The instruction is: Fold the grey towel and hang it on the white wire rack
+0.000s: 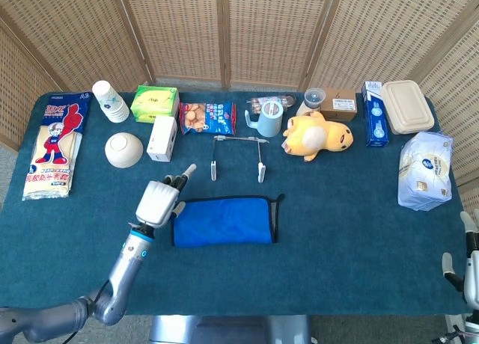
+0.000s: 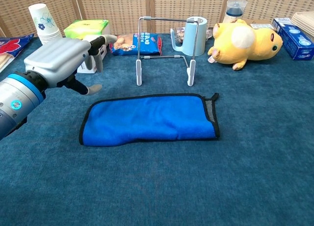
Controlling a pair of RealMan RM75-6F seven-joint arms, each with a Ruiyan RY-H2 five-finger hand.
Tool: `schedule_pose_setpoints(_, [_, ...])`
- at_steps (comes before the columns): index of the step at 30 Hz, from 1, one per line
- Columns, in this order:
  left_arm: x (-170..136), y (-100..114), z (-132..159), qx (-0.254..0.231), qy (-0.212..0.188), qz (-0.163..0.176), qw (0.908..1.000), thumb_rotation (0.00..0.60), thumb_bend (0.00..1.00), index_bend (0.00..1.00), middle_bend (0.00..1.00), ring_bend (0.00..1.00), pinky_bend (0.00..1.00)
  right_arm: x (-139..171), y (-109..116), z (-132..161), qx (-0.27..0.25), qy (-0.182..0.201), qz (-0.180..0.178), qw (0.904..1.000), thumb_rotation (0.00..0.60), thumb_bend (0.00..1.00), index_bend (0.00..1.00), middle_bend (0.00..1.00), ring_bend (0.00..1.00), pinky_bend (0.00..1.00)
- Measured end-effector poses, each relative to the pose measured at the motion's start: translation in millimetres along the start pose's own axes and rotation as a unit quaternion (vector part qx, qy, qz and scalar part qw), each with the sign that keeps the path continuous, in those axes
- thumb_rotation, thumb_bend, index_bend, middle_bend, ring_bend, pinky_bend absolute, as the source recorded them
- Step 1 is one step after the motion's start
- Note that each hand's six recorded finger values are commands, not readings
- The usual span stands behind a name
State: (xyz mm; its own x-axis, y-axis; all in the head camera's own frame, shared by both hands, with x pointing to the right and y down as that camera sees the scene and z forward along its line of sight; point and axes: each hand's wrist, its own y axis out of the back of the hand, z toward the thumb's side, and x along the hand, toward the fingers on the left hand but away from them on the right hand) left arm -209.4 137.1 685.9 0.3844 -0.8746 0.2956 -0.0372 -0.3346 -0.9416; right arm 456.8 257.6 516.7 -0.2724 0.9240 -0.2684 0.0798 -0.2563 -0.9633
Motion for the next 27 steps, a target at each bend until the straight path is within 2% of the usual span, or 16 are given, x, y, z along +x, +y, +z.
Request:
schedule_pose_setpoints(5, [-5.3,4.1,0.4,-0.020,-0.018,0.006,0.9996,0.600,0.39,0.14,0.35,0.31,0.67,-1.8,-2.2,3.6,0.000,0.006,0.003,1.0000,0.600,0.39,0.05,0.05,0.00,0.00])
schedule_pose_setpoints(9, [-12.9,10.0,-3.0,-0.047,-0.037,0.002,0.9982,0.600,0.39,0.20,0.33,0.29,0.64,-3.1,-3.7,7.3,-0.001,0.010,0.005,0.9999,0.600,0.39,0.05,0.05,0.00,0.00])
schedule_pose_setpoints(17, [-35.9,33.7,-13.3,-0.105,-0.060,-0.031,0.9921,0.600,0.36,0.24,0.31,0.26,0.59,-6.4,-7.0,17.3,-0.004,0.027,0.015,0.9995,0.600,0.39,0.05,0.05,0.00,0.00])
schedule_pose_setpoints(27, [-70.3,44.0,-32.9,-0.085,-0.079,-0.080,0.9900,0.600,0.31,0.26,0.29,0.23,0.54,-9.7,-9.9,32.5,-0.027,0.055,0.036,0.9974,0.600,0.39,0.07,0.05,0.00,0.00])
